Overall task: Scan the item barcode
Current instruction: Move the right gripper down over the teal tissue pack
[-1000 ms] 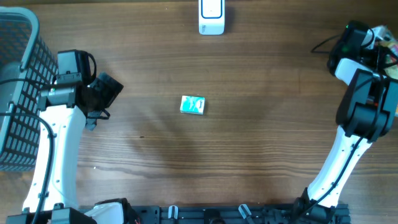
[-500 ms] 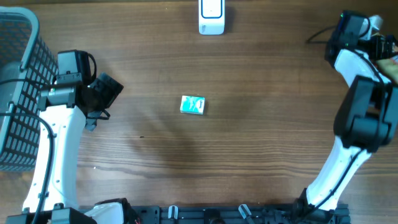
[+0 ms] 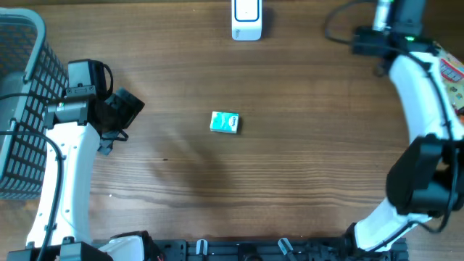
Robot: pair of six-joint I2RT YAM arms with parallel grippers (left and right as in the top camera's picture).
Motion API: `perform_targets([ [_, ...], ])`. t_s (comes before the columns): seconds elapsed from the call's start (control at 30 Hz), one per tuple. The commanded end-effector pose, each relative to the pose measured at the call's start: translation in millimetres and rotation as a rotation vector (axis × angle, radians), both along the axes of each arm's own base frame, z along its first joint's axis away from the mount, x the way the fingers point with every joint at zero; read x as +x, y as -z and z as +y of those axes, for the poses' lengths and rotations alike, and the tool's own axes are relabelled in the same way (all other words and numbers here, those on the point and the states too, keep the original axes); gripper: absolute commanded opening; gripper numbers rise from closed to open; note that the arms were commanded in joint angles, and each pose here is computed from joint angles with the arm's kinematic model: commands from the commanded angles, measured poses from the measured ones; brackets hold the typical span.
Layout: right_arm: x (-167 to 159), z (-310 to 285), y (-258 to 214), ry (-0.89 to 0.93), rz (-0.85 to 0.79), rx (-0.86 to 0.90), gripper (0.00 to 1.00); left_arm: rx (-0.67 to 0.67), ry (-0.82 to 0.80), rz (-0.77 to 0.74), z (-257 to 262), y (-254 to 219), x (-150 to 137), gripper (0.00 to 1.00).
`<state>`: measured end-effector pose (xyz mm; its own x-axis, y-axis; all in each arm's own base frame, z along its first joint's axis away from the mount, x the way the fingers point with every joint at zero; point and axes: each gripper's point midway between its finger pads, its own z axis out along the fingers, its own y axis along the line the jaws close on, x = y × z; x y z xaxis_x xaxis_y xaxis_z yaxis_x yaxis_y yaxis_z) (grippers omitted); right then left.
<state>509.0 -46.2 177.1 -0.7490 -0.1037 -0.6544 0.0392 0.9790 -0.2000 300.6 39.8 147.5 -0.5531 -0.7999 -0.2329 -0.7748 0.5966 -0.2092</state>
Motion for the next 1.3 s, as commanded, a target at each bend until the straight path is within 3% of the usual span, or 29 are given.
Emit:
perform_targets([
  [0.0,-25,143,-15,-0.289,0.035,0.236,1.00,0.019,0.010,-0.004,3,-4,3,1.00],
  [0.1,-71,233,-5,-0.589,0.158,0.357,1.00,0.024,0.025,-0.001,3,-3,3,1.00],
  [0.2,-111,290,-1,-0.853,0.211,0.328,0.99,0.032,0.048,0.002,3,-3,2,1.00],
  [0.43,-175,350,20,-1.130,0.284,0.116,0.98,0.033,0.055,0.006,3,-3,1,1.00],
  [0.57,-207,367,47,-1.233,0.318,0.014,0.88,0.033,0.055,0.007,3,-3,1,1.00],
  [0.8,-208,371,87,-1.214,0.281,-0.086,0.66,0.032,0.056,0.012,3,-3,0,1.00],
  [0.97,-201,364,110,-1.179,0.297,-0.146,0.72,0.032,0.055,0.015,3,-2,-1,1.00],
  [1.27,-199,359,167,-1.204,0.397,-0.214,0.67,0.032,0.055,0.015,3,-2,-1,1.00],
])
